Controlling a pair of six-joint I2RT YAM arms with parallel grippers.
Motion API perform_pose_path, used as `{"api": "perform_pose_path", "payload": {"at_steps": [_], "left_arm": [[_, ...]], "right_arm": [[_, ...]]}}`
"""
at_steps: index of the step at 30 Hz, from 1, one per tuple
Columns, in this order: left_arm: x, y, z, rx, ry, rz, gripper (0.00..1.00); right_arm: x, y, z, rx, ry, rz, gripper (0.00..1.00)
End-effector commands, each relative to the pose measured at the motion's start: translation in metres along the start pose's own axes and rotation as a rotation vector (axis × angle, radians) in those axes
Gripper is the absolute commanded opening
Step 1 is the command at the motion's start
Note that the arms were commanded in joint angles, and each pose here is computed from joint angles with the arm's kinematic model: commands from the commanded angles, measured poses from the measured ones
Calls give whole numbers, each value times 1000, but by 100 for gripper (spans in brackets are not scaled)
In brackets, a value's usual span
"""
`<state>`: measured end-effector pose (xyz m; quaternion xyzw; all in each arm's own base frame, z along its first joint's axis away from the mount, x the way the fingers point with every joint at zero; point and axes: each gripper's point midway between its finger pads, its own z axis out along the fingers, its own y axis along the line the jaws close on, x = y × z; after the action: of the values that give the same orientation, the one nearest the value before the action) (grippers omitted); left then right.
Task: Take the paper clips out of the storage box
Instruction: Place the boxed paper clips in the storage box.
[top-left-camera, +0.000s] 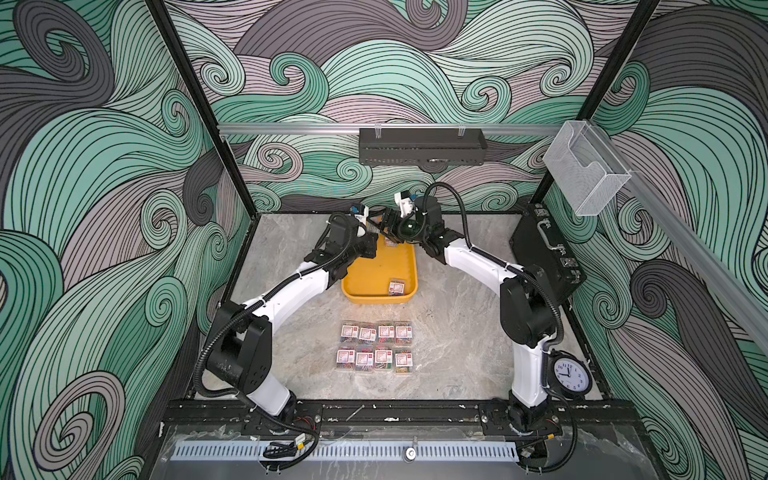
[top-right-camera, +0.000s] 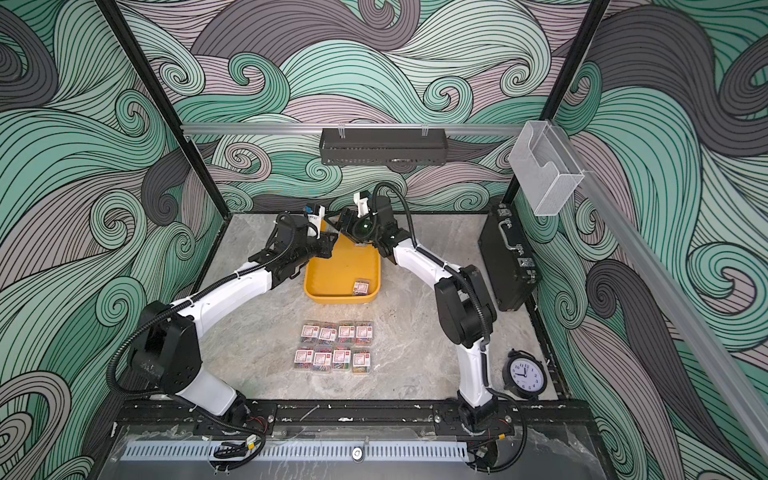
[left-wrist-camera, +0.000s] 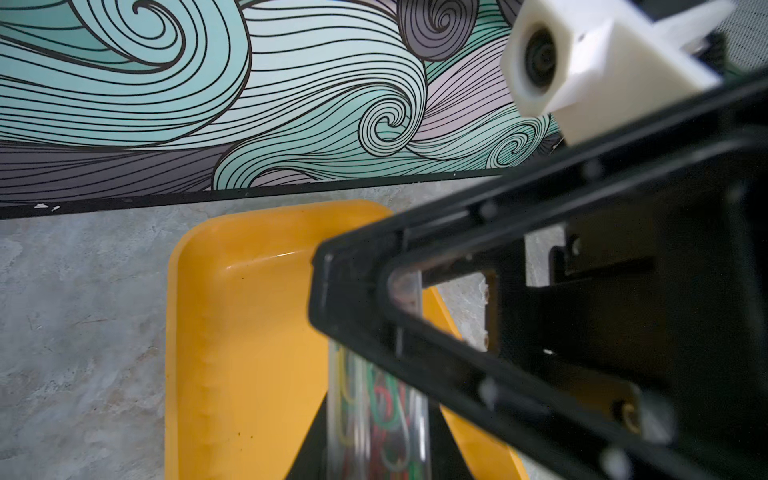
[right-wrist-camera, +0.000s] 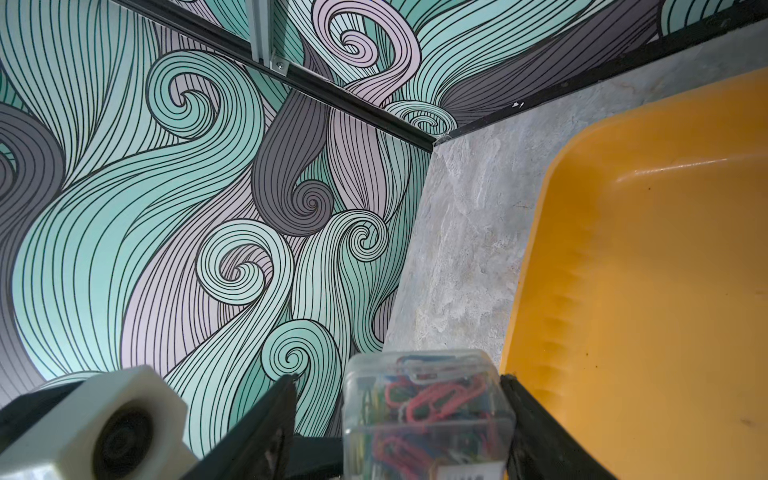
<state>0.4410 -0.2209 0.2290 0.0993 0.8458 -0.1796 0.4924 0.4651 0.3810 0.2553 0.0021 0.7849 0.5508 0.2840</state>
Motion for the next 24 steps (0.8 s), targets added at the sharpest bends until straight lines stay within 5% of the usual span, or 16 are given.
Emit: {"api": "perform_pose_path", "payload": {"at_steps": [1,15,24], "left_arm": [[-9,5,-3,-50,3,61,20],[64,56,33,-334,301,104,19],[91,65,61,-569,486,270,19]], "right_arm": [[-12,13,-20,5,-52,-30,79],[-20,-65,-108,251,-156,-30,83],[-9,-84,-169,367,-172,-69,85]]}}
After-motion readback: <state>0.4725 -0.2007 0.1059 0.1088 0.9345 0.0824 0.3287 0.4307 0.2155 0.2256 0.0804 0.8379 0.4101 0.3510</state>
